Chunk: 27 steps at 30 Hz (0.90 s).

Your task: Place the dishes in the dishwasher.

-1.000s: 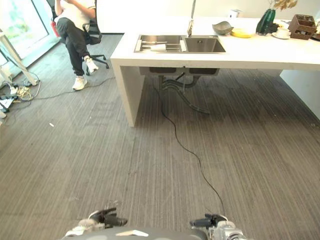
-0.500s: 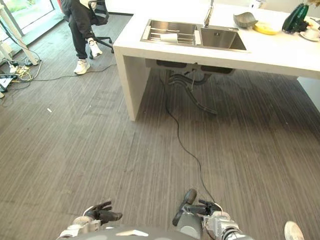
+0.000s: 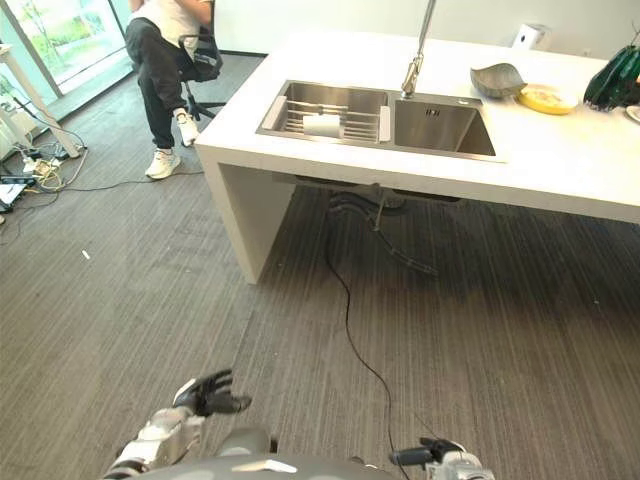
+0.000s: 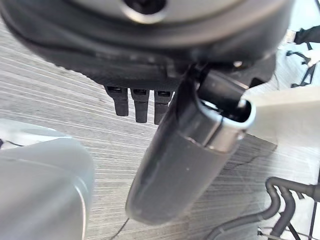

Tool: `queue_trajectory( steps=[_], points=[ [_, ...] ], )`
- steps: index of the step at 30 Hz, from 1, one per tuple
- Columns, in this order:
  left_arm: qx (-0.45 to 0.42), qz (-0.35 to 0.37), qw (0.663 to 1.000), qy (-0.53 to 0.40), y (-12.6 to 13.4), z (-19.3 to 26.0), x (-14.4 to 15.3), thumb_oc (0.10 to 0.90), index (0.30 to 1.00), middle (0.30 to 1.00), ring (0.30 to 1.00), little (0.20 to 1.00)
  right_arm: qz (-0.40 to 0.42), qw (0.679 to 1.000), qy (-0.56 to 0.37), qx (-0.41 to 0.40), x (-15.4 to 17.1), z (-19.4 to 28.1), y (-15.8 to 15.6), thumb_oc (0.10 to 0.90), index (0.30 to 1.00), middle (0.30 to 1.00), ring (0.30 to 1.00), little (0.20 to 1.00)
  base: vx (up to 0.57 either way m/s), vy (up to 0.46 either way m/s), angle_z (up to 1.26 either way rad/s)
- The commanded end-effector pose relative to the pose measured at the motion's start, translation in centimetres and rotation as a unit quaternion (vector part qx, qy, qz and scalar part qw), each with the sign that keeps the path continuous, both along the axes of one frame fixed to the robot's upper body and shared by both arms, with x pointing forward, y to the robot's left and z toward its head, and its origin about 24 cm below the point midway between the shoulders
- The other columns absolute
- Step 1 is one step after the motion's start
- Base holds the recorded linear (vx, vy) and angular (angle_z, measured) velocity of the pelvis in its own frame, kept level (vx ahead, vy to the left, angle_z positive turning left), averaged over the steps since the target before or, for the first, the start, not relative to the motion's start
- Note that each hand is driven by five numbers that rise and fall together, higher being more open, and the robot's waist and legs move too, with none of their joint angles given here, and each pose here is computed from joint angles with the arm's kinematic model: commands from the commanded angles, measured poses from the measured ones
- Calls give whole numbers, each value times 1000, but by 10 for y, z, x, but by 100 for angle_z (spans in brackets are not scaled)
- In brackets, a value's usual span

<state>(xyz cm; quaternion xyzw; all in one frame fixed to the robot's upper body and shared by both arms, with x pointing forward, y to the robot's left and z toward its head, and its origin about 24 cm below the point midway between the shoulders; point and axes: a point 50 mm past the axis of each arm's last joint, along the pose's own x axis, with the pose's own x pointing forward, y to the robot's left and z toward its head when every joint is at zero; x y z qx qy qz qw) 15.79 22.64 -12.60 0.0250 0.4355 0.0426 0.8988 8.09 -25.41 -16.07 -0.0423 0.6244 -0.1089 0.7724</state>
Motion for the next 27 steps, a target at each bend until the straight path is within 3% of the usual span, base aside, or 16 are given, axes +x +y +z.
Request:
queue_trajectory(
  steps=[1, 14, 17, 21, 24, 25, 27],
  points=[
    [20, -28, 991, -131, 10, 46, 55, 800, 900, 900, 900, 900, -9, 999, -15, -33, 10, 10, -24, 800, 900, 900, 900, 900, 303, 123, -45],
    [57, 9, 970, -236, 52, 94, 63, 800, 900, 900, 900, 900, 7, 1000, -6, 5, 0, -1, 3, 800, 900, 900, 900, 900, 276, 148, -60],
    [94, 11, 938, -334, 60, 140, 78, 800, 900, 900, 900, 900, -2, 1000, -18, 20, 6, -1, 10, 800, 900, 900, 900, 900, 289, 397, 6],
    [123, 28, 916, -380, 65, 163, 79, 800, 900, 900, 900, 900, -15, 998, -48, 31, 19, 0, 17, 800, 900, 900, 900, 900, 112, 168, 43],
    [178, 56, 859, -476, 73, 212, 83, 800, 900, 900, 900, 900, -23, 997, -69, 40, 21, -1, 23, 800, 900, 900, 900, 900, 256, -52, 22],
    [178, 56, 859, -476, 73, 213, 83, 800, 900, 900, 900, 900, -23, 996, -69, 41, 22, -1, 24, 800, 900, 900, 900, 900, 157, -141, 32],
    [214, 51, 814, -537, 72, 248, 85, 800, 900, 900, 900, 900, -17, 996, -74, 38, 24, 0, 25, 800, 900, 900, 900, 900, 168, -228, 34]
  ],
)
